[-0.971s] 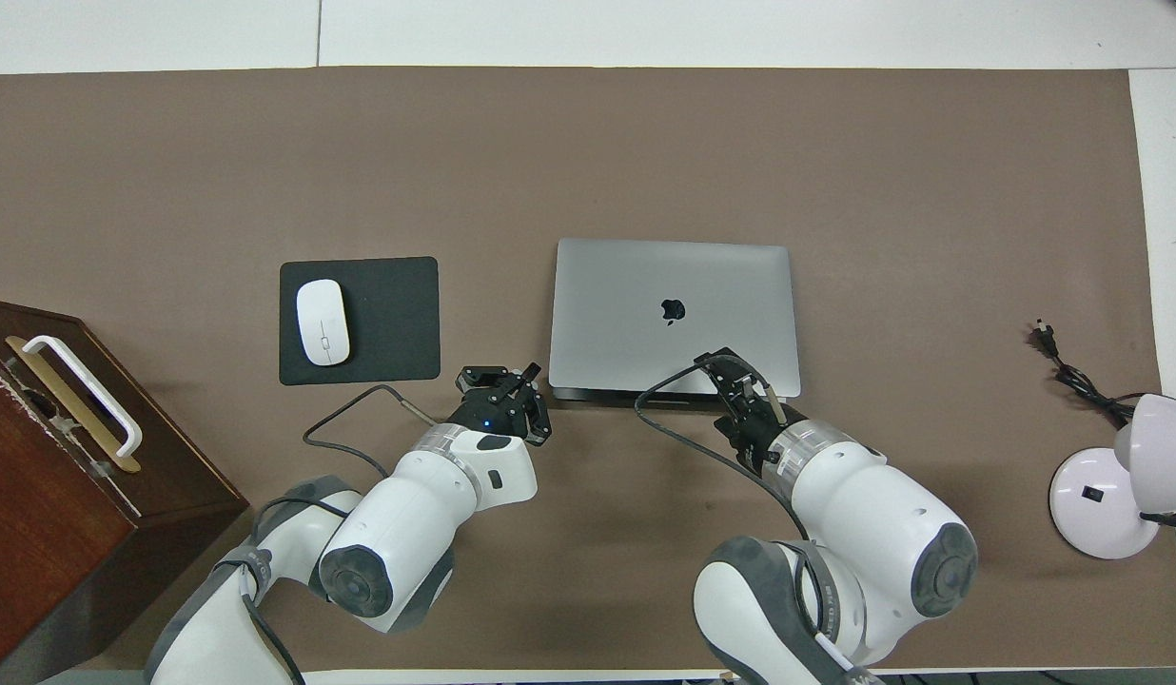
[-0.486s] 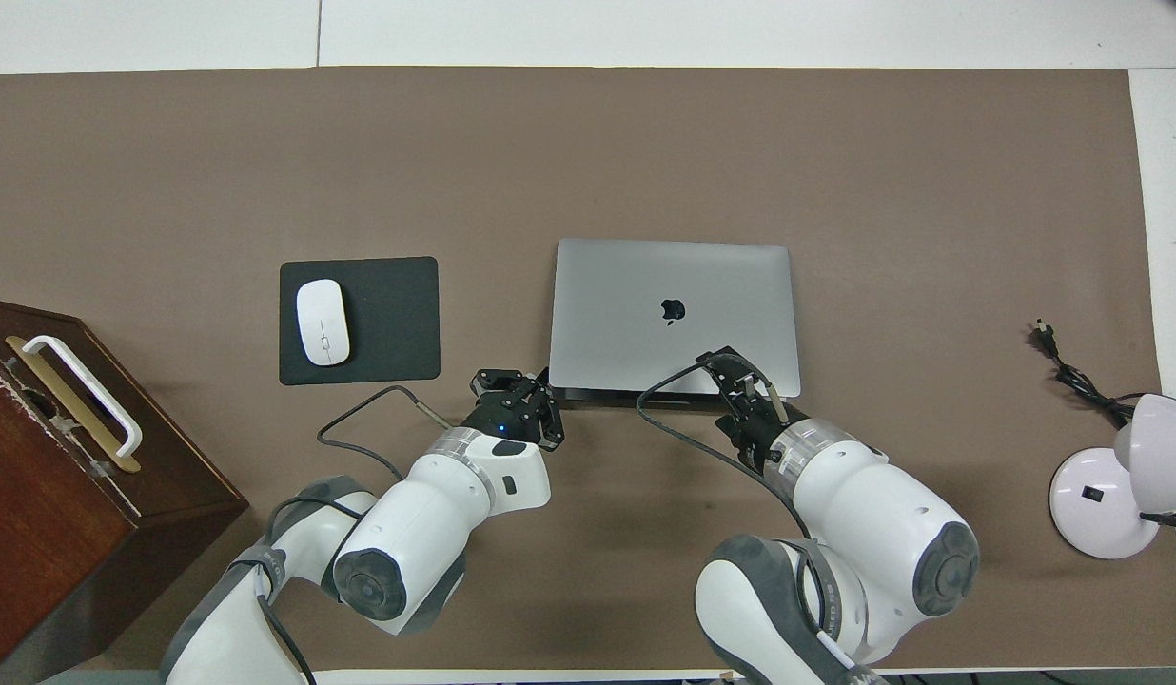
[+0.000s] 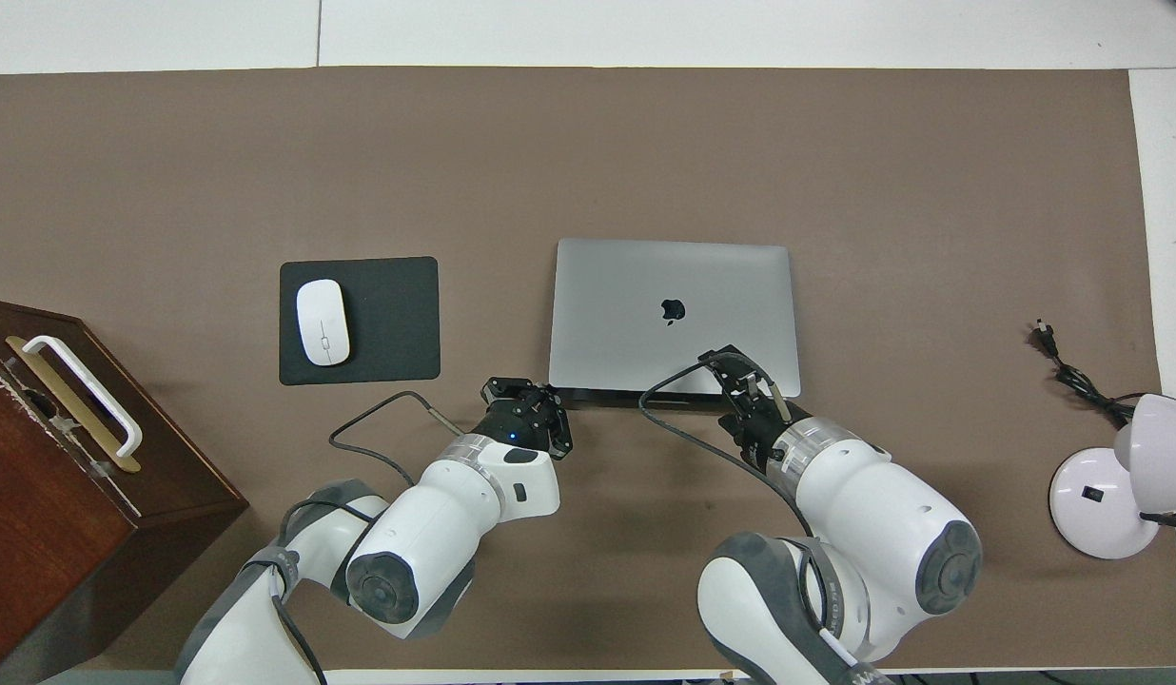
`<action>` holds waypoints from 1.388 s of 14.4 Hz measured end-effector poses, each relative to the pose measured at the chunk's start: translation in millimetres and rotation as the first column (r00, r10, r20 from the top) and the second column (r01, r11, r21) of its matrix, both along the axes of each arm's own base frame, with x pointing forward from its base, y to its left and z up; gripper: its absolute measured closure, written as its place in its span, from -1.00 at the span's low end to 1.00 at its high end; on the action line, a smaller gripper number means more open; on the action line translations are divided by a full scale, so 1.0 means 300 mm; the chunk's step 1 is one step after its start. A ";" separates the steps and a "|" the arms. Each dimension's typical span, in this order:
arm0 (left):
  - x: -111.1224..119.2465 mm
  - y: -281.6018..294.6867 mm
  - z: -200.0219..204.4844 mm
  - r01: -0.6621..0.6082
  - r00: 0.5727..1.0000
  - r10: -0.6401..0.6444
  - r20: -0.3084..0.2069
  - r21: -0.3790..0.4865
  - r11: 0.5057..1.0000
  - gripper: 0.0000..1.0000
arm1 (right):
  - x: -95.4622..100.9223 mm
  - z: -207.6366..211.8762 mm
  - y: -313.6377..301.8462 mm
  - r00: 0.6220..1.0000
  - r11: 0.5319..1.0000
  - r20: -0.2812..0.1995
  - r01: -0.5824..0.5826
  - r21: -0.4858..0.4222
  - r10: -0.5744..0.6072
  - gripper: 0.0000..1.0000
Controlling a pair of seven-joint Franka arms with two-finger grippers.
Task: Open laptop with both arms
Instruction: 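Hold the laptop base with the left gripper while the right gripper lifts the lid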
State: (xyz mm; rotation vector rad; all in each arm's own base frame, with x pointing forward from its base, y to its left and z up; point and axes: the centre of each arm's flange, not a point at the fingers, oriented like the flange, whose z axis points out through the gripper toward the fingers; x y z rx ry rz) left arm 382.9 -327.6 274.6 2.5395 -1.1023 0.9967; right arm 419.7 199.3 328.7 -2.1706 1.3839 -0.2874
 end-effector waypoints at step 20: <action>0.027 -0.032 -0.022 0.007 1.000 -0.007 0.003 0.001 1.000 0.98 | 0.097 0.037 -0.036 0.999 1.000 0.032 -0.016 -0.004 0.016 -1.00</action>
